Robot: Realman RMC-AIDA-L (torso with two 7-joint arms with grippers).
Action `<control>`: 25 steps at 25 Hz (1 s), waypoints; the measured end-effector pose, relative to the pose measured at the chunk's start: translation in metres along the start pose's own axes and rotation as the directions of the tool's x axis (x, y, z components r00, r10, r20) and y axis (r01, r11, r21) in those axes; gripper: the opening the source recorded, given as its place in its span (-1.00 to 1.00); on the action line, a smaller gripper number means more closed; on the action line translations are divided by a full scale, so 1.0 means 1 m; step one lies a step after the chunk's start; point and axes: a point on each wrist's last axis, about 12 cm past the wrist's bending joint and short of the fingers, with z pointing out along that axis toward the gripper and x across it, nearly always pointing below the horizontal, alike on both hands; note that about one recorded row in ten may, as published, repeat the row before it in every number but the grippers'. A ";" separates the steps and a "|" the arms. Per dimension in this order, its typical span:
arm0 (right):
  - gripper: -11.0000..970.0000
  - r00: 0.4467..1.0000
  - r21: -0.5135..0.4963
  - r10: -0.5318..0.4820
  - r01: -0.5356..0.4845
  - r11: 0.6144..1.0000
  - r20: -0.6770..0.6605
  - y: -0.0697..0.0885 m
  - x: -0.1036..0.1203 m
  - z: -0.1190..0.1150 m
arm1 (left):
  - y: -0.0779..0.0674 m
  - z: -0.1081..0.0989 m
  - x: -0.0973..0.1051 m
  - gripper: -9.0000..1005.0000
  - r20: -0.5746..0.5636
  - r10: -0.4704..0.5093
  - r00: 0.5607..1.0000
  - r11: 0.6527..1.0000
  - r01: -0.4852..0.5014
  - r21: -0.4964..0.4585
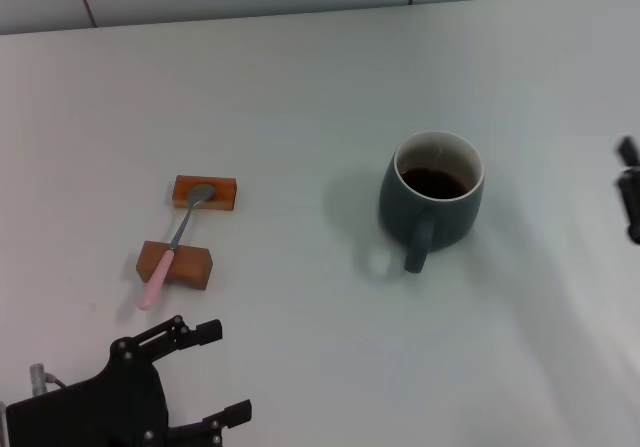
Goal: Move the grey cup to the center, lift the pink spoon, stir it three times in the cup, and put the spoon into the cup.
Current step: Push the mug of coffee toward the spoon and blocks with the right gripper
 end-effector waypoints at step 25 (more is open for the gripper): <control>-0.98 0.993 -0.320 -0.042 0.005 0.947 -0.109 0.037 0.011 0.060 | 0.010 0.007 -0.007 0.69 0.006 0.022 1.000 1.000 -0.022 0.011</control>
